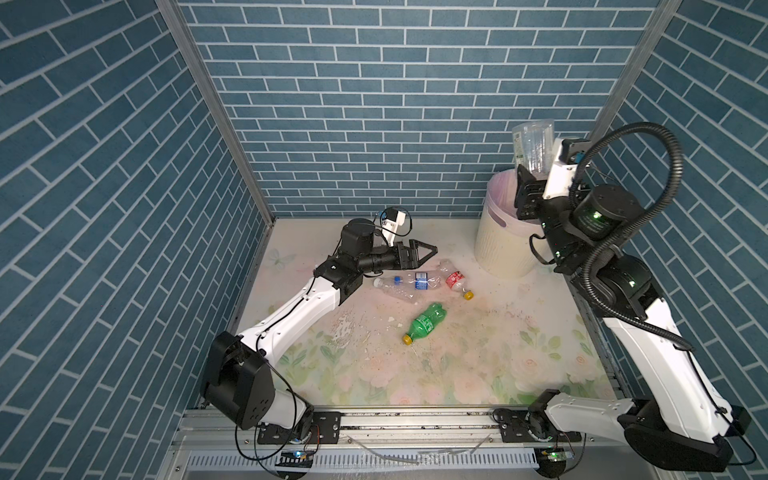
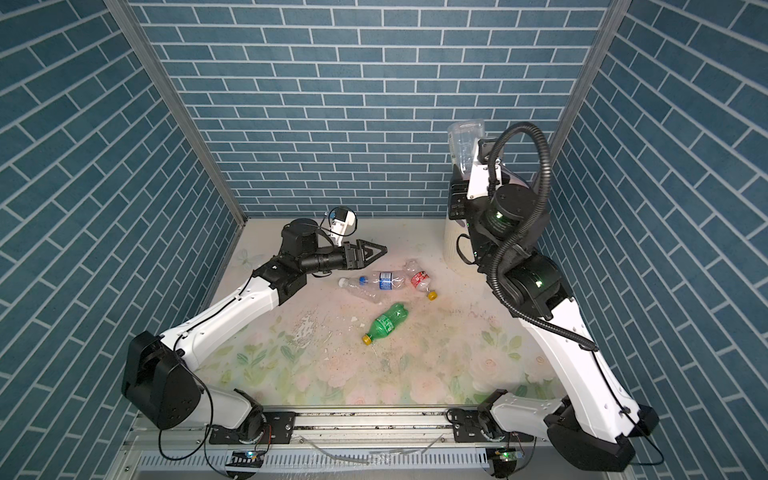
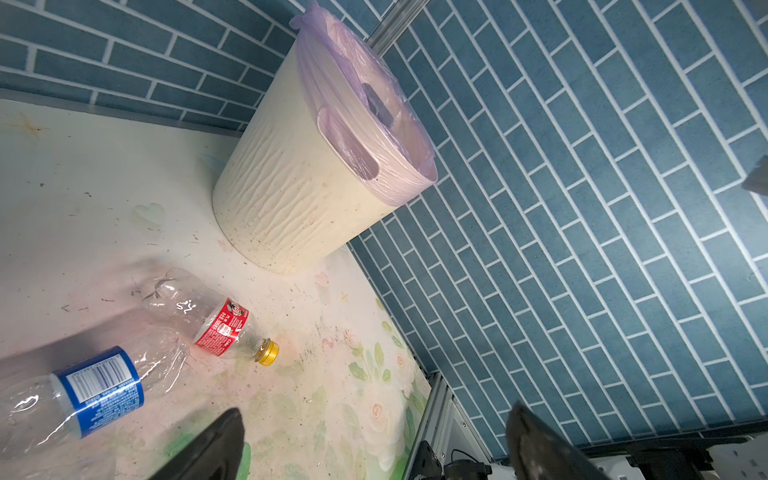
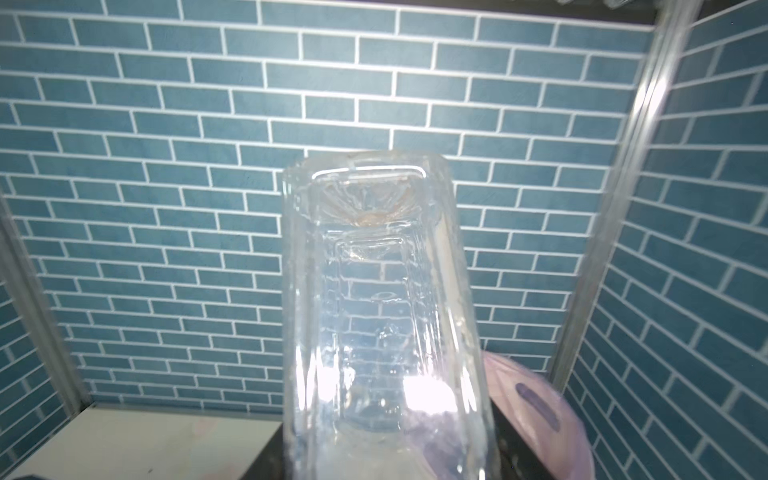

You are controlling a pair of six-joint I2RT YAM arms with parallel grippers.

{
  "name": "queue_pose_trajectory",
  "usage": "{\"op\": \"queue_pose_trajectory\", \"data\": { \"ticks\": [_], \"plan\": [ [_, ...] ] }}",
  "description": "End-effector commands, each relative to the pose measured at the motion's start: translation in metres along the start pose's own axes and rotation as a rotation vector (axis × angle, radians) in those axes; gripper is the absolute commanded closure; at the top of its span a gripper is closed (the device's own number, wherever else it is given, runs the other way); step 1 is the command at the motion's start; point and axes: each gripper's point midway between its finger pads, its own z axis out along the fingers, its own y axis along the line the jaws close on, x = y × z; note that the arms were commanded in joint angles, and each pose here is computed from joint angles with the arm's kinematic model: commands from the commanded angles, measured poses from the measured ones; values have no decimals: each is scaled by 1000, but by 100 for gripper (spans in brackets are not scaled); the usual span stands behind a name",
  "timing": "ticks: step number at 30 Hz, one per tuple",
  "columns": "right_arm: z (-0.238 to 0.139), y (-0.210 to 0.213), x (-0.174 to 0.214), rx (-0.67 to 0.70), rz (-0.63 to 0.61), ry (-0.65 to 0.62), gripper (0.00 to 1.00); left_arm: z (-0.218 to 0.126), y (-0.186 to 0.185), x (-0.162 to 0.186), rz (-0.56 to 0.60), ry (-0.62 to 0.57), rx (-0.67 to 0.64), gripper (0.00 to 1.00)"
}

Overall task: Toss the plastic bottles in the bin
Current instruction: 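Carry the clear bottle over the bin with the right gripper and release it, then lower the left gripper onto a white-cap clear bottle while the right returns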

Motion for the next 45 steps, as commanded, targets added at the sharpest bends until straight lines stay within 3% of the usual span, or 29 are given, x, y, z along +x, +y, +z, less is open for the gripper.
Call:
{"op": "queue_pose_trajectory", "data": {
  "ticks": [1, 5, 6, 7, 9, 14, 27, 32, 39, 45],
  "plan": [
    [30, -25, 24, 148, -119, 59, 64, 3, 0, -4, 21, -1, 3, 1],
    [103, -76, 118, 290, -98, 305, 61, 5, 2, -2, 10, 8, 2, 1],
    [119, -89, 142, 326, -82, 379, 53, 5, 3, -1, 8, 10, -1, 1],
    [127, -100, 158, 350, -72, 449, 38, 5, 3, 0, 6, 11, -2, 1],
    [130, -103, 157, 368, -68, 493, 17, 5, 5, 1, 4, 15, -9, 1],
    [113, -88, 116, 295, 0, 335, 1, 5, 6, 0, 4, 17, -16, 1],
    [109, -74, 108, 230, 25, 338, 1, 11, 22, 6, -31, 38, -63, 1],
    [107, -43, 115, 139, 8, 349, 1, 6, 42, 3, -73, 20, -150, 1],
    [87, 44, 164, -119, -20, 399, 1, -23, 127, -2, -338, -72, -382, 1],
    [58, 107, 231, -279, -15, 482, 1, -35, 174, 14, -513, -58, -504, 1]
  ]
}}
